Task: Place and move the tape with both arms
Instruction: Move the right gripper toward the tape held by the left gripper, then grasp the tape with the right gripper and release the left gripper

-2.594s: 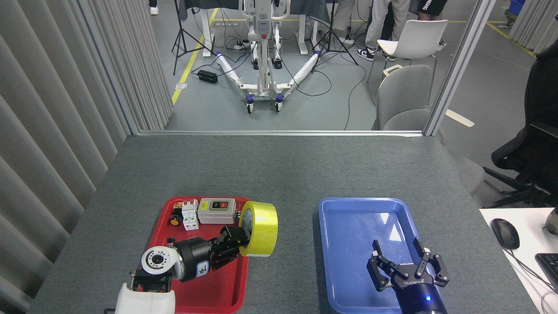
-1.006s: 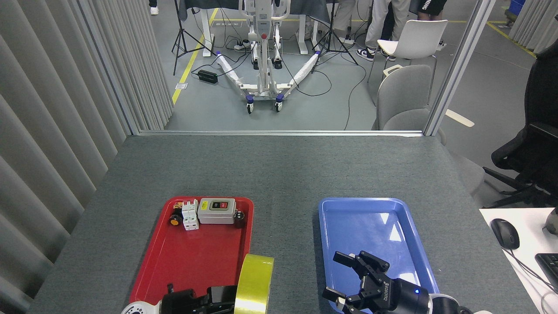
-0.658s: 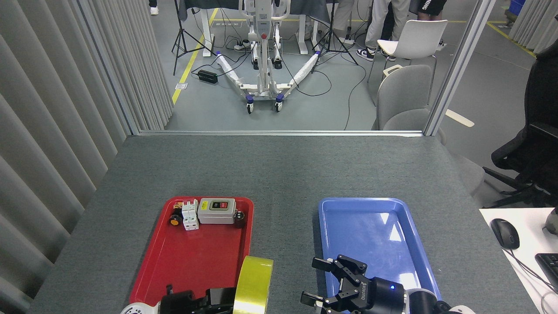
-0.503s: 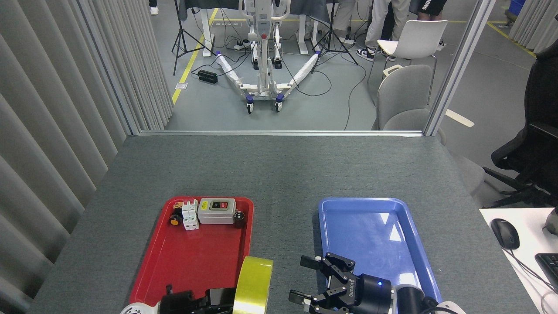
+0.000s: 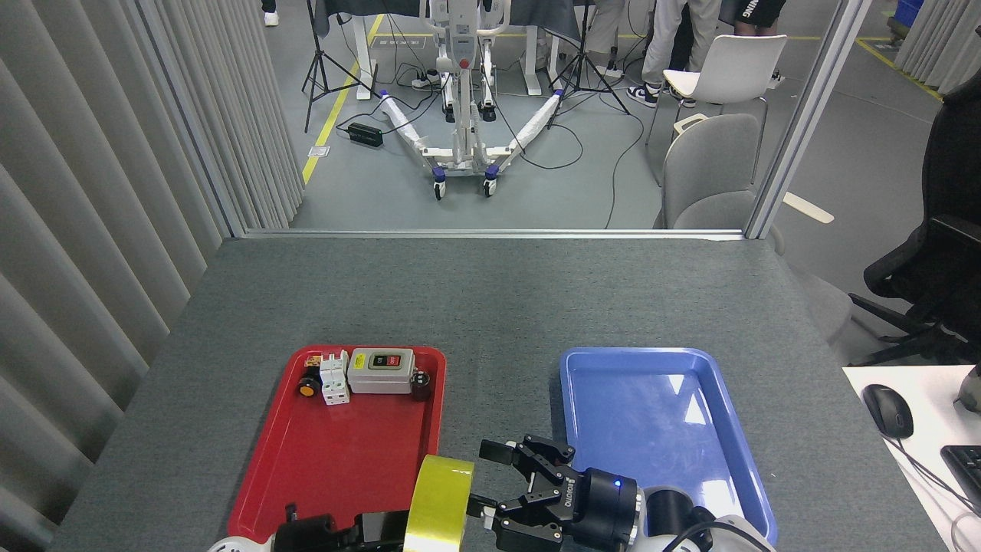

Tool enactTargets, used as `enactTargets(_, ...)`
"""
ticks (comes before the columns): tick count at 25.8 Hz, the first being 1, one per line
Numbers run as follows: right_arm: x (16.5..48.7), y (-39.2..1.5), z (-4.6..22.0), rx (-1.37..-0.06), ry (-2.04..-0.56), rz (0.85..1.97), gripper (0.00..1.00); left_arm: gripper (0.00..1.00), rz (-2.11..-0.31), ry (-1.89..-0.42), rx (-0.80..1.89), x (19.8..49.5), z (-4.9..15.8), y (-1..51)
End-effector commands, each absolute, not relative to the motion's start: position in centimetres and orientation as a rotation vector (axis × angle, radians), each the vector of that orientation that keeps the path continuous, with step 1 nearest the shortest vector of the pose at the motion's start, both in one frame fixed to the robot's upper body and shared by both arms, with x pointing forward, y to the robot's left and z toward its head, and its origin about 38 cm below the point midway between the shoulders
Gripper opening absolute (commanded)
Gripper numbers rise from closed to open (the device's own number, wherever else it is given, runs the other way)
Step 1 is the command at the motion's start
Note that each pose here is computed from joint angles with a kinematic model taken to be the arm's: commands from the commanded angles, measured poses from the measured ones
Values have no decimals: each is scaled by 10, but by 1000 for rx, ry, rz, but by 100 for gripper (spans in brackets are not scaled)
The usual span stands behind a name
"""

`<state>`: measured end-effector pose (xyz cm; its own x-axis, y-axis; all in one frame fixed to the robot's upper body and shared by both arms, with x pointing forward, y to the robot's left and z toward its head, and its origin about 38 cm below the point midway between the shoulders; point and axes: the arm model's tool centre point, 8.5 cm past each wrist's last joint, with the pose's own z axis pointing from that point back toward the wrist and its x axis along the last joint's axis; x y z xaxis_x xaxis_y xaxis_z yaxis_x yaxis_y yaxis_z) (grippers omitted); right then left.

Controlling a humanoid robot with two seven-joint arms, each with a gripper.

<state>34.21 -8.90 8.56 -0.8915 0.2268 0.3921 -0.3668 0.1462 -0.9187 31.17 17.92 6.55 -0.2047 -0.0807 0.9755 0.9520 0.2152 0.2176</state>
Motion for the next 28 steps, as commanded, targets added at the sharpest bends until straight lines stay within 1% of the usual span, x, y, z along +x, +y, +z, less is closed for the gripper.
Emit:
enactTargets(1,345,-79,85,152,-1987,1814,79,0,-1215,-1416,-891,312,65,180)
enactTargets(2,346,-77,85,157,-1987,1820,74,0,-1214,-1418,-887,312,65,181)
enactTargets(9,347,-66,87,176,-1998,1820,61,0,-1220,-1417,-880,312,62,183)
enactTargets(10,347,-66,86,178,-1994,1823,58,0,-1219,-1416,-881,312,62,183)
enactTargets(13,344,-63,84,192,-1990,1838,43,0,-1219,-1416,-881,312,62,183)
enactTargets(15,343,-62,83,192,-1987,1848,42,0,-1218,-1415,-883,313,61,183)
enactTargets(19,341,-60,79,169,-1962,1905,42,0,-1216,-1414,-882,313,61,184)
enactTargets(22,340,-59,79,174,-1962,1908,42,0,-1207,-1412,-882,314,59,185)
enactTargets(26,340,-60,78,172,-1958,1911,39,0,-1206,-1413,-882,315,59,186)
enactTargets(28,340,-60,78,171,-1958,1912,35,0,-1207,-1415,-881,316,60,186)
